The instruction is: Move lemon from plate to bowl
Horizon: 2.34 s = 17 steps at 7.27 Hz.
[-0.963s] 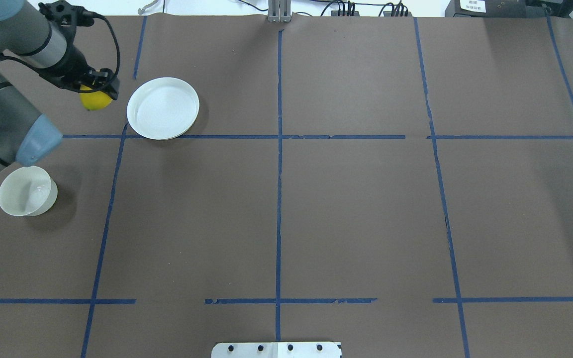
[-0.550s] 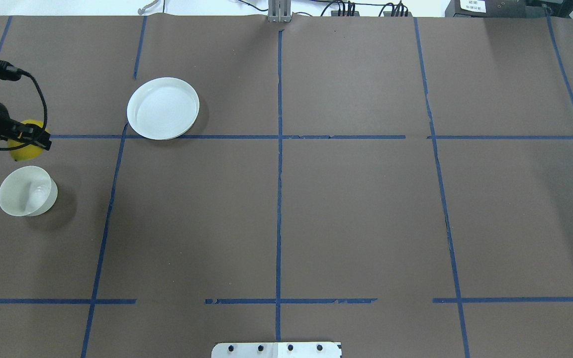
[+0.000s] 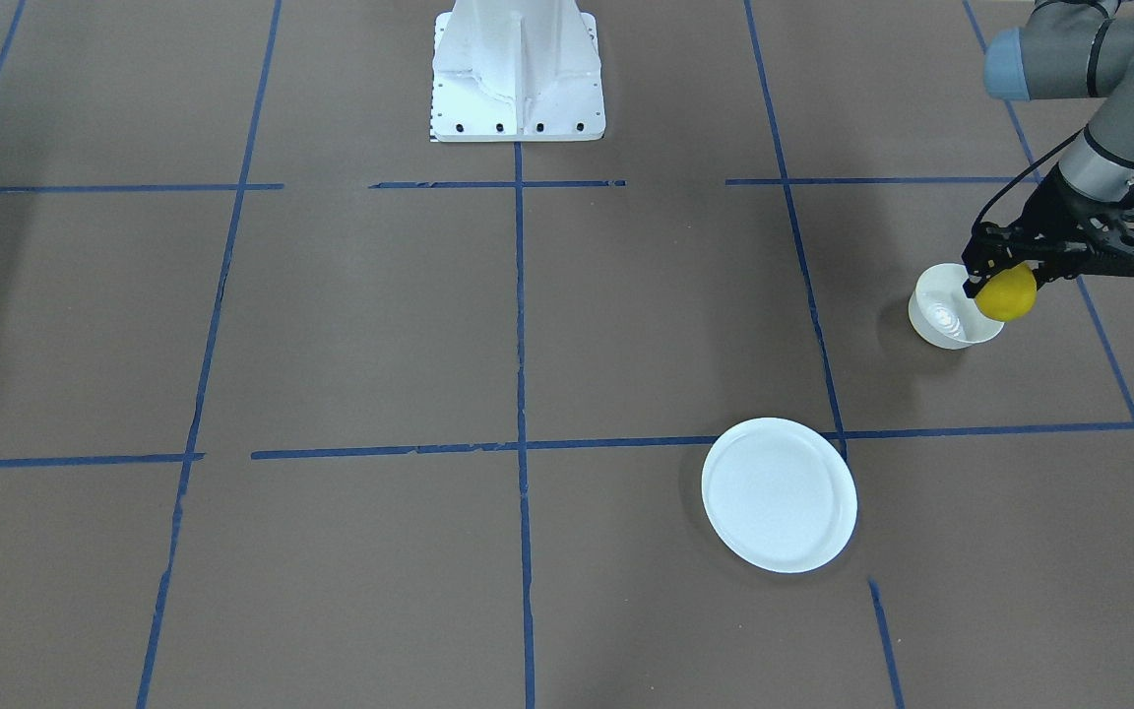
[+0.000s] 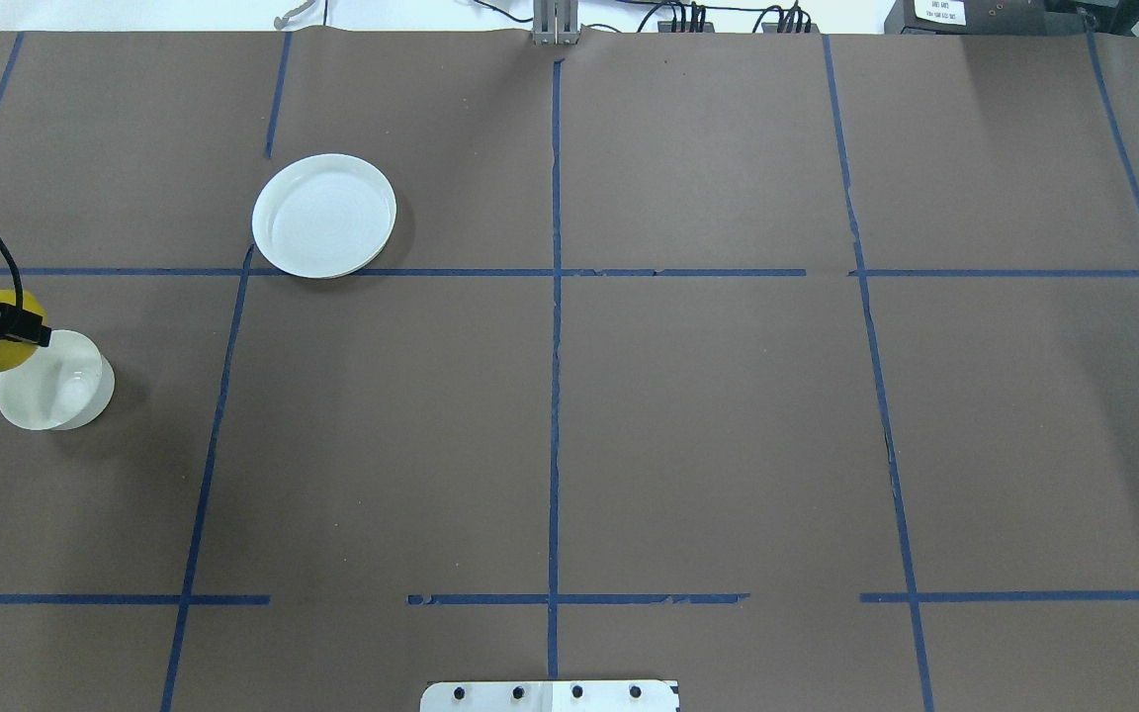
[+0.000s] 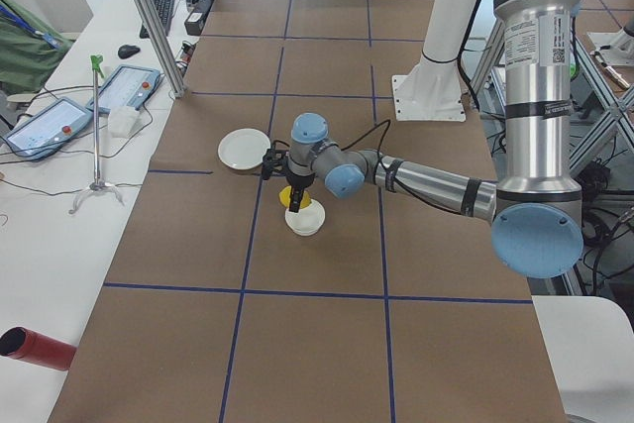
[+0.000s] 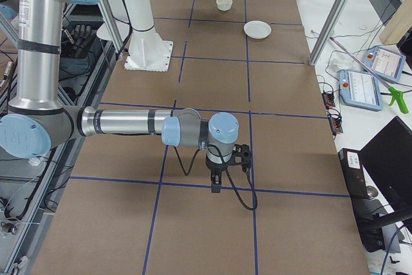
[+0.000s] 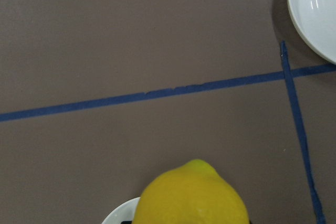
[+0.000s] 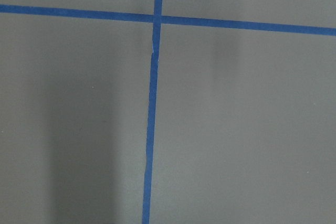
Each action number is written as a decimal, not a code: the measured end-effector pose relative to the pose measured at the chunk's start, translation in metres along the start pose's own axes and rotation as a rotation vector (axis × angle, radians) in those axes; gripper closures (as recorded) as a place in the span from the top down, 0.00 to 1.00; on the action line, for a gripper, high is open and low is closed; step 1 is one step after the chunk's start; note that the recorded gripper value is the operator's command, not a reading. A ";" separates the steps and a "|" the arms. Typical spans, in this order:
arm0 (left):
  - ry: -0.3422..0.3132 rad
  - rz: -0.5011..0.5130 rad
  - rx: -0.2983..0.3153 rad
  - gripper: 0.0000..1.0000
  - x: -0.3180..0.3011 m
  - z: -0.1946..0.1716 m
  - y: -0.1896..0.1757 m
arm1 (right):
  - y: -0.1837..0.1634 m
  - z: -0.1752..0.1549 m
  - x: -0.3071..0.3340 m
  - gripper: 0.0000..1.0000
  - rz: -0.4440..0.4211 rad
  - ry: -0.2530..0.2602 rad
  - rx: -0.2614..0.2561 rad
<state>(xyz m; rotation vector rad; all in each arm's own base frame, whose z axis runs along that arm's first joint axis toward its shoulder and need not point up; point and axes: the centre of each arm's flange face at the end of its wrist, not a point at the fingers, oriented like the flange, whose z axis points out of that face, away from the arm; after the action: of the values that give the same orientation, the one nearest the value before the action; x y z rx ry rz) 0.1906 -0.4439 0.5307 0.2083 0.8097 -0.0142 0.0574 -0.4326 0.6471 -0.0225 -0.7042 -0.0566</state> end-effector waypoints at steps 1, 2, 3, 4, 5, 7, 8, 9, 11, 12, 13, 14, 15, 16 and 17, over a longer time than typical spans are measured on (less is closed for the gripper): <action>-0.005 -0.016 0.012 0.29 -0.007 0.013 0.004 | 0.000 0.000 0.000 1.00 0.000 0.000 0.000; 0.000 -0.022 0.020 0.29 -0.012 0.025 0.008 | 0.000 0.000 0.000 1.00 0.000 0.000 0.000; 0.009 -0.020 0.019 0.29 -0.011 0.033 0.012 | 0.000 0.000 0.000 1.00 0.000 0.000 0.000; 0.016 -0.014 0.012 0.32 -0.008 0.039 0.016 | 0.000 0.000 0.000 1.00 0.000 0.000 0.000; 0.020 -0.008 0.002 0.55 -0.005 0.043 0.020 | 0.000 0.000 0.000 1.00 0.000 0.000 0.000; 0.023 -0.001 -0.006 1.00 -0.002 0.046 0.023 | 0.000 0.000 0.000 1.00 0.000 0.000 0.000; 0.022 -0.002 -0.010 1.00 -0.002 0.046 0.024 | 0.000 0.000 0.000 1.00 0.000 0.000 0.000; 0.019 -0.004 -0.013 1.00 -0.003 0.047 0.024 | 0.000 0.000 0.000 1.00 0.000 0.000 0.000; 0.024 -0.006 -0.020 1.00 -0.006 0.042 0.029 | 0.000 0.000 0.000 1.00 0.000 0.000 0.000; 0.051 0.000 -0.042 1.00 -0.006 0.034 0.034 | 0.000 0.000 0.000 1.00 0.000 0.000 0.000; 0.089 0.020 -0.062 1.00 -0.009 0.018 0.036 | 0.000 0.000 0.000 1.00 0.000 0.000 0.000; 0.105 0.053 -0.053 1.00 -0.023 -0.006 0.029 | 0.000 0.000 0.000 1.00 0.000 0.000 0.000; 0.083 0.096 -0.035 1.00 -0.047 -0.030 0.018 | 0.000 0.000 0.000 1.00 0.000 0.000 0.000; 0.032 0.152 -0.027 1.00 -0.081 -0.054 0.007 | 0.000 0.000 0.000 1.00 0.000 0.000 0.000; -0.024 0.208 -0.041 1.00 -0.121 -0.076 0.000 | 0.000 0.000 0.000 1.00 0.000 0.000 0.000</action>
<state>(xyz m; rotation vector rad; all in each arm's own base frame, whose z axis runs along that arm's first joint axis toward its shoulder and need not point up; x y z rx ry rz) 0.0532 -0.4371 0.5669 0.2521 0.7603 0.1948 0.0574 -0.4326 0.6471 -0.0225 -0.7042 -0.0566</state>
